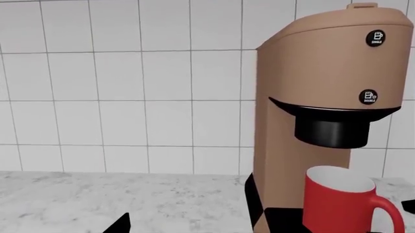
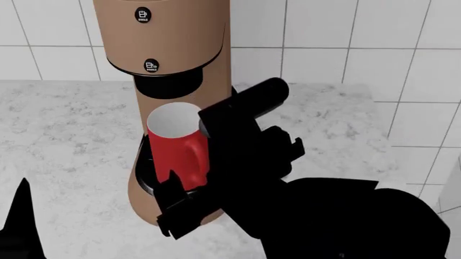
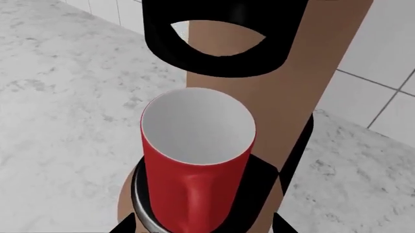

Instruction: Pick the mug from under the coffee machine dispenser and place it on the counter.

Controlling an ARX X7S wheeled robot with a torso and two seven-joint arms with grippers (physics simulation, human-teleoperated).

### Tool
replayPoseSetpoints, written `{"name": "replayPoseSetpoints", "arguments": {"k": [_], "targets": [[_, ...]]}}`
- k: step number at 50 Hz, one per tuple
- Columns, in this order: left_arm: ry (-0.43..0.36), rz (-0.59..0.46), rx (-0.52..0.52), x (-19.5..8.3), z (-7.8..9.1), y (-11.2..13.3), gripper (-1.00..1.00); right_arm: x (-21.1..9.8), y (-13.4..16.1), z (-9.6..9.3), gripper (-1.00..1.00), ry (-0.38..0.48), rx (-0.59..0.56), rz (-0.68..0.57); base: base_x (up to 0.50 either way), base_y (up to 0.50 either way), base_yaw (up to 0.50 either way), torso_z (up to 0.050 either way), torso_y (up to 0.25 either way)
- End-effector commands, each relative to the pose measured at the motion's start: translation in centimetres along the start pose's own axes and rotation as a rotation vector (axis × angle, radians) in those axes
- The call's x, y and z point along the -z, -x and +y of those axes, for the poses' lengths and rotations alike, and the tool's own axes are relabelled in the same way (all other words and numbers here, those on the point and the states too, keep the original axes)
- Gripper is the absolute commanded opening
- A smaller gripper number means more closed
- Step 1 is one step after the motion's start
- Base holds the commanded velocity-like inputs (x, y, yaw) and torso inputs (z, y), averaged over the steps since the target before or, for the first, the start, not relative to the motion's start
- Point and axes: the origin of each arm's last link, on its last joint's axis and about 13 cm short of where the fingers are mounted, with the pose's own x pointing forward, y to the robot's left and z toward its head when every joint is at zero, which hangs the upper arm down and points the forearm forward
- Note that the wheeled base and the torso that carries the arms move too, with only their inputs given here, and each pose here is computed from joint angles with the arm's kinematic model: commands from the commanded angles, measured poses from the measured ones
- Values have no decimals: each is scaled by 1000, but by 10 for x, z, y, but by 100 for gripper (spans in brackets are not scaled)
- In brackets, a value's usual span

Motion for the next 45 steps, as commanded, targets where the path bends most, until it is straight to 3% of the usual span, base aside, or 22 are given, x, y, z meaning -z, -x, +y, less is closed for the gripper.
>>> {"name": "replayPoseSetpoints", "arguments": {"k": [1, 13, 14, 45], "targets": [[0, 1, -2, 1, 0, 1, 100, 2, -2, 0, 100, -5, 2, 8, 0, 0, 0, 0, 0], [1, 4, -1, 1, 0, 2, 100, 3, -5, 0, 100, -3, 2, 11, 0, 0, 0, 0, 0], [0, 4, -1, 1, 0, 2, 100, 4, -4, 0, -100, -2, 5, 10, 0, 0, 0, 0, 0], [-1, 2, -5, 0, 0, 1, 100, 6, 25, 13, -100, -10, -9, -41, 0, 0, 0, 0, 0]]}}
